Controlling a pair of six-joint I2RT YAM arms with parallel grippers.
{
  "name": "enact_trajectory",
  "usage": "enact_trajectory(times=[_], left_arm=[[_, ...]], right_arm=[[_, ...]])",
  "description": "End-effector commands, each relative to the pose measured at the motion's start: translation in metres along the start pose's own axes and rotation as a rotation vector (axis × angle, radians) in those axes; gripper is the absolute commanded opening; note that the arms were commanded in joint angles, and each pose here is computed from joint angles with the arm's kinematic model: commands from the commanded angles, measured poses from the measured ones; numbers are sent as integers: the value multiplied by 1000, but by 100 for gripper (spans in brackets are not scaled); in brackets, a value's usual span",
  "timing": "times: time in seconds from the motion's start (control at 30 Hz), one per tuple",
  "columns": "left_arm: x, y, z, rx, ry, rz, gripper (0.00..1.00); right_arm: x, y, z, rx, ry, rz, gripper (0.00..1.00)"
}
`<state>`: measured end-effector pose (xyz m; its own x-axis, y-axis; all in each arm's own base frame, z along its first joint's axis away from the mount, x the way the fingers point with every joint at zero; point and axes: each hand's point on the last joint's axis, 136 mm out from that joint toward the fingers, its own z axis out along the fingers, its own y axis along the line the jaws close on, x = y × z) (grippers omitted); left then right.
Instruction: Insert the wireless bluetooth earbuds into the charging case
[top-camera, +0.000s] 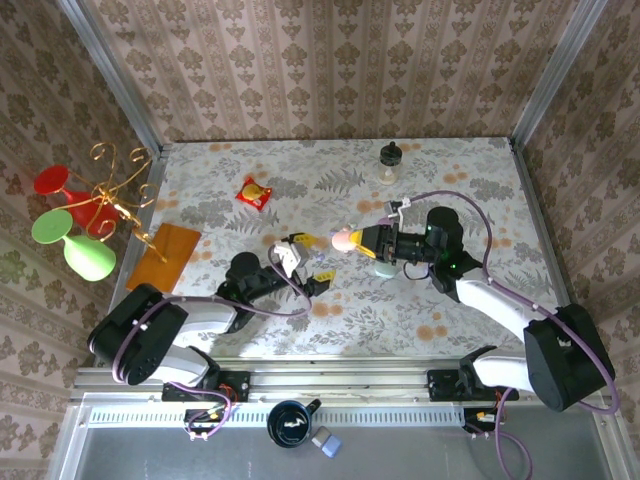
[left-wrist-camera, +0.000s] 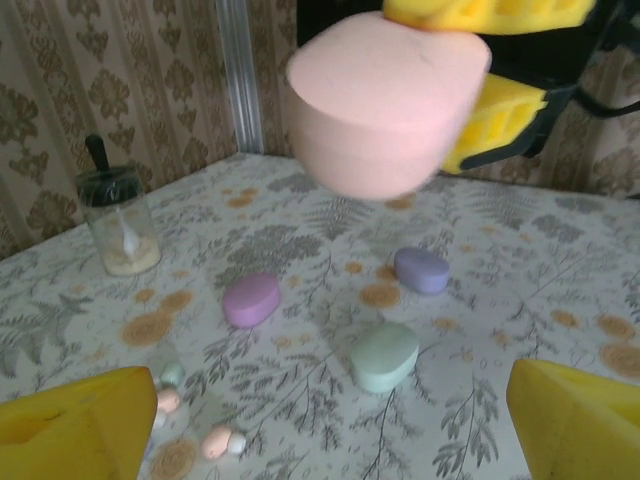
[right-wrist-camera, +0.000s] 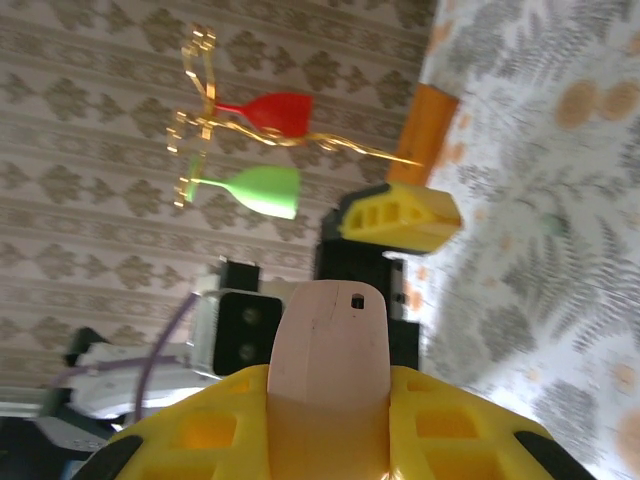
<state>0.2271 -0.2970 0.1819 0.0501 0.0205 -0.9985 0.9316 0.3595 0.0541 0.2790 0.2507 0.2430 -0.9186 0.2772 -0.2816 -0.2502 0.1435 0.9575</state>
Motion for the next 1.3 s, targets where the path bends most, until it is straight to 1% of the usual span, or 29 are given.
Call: enact_trajectory(times=[0.0,0.13,0.2,0.3,0.43,0.5,0.63,0.8,0.93,1.27], left_arm=[[-38,-5,-3,38,-128,46,91],[-44,4,-3,38,-141,73,89],[-47,6,-1,51,-145,73,88],[-55,9,2,56,-162,83,86],[-64,9,4,85,-181,98,83],[-64,12,5,87,-181,95,79],[-69,7,6,152,-188,81,68],[-77,-2,4,221,-199,66,59],[-79,-6,3,245,-200,60,55],[-82,-7,4,253,-205,52,47]], right_arm=[[-8,36,2,-149,-9,17,8],[-14,44,10,-239,-6,84,6],[-13,41,17,-262,10,126,5],[-11,37,22,-269,25,170,1],[-8,38,23,-271,33,159,0],[-6,37,24,-269,43,153,0],[-2,34,27,-265,68,144,0],[3,38,27,-272,90,115,0],[7,38,28,-271,105,112,0],[12,32,30,-260,116,118,0]])
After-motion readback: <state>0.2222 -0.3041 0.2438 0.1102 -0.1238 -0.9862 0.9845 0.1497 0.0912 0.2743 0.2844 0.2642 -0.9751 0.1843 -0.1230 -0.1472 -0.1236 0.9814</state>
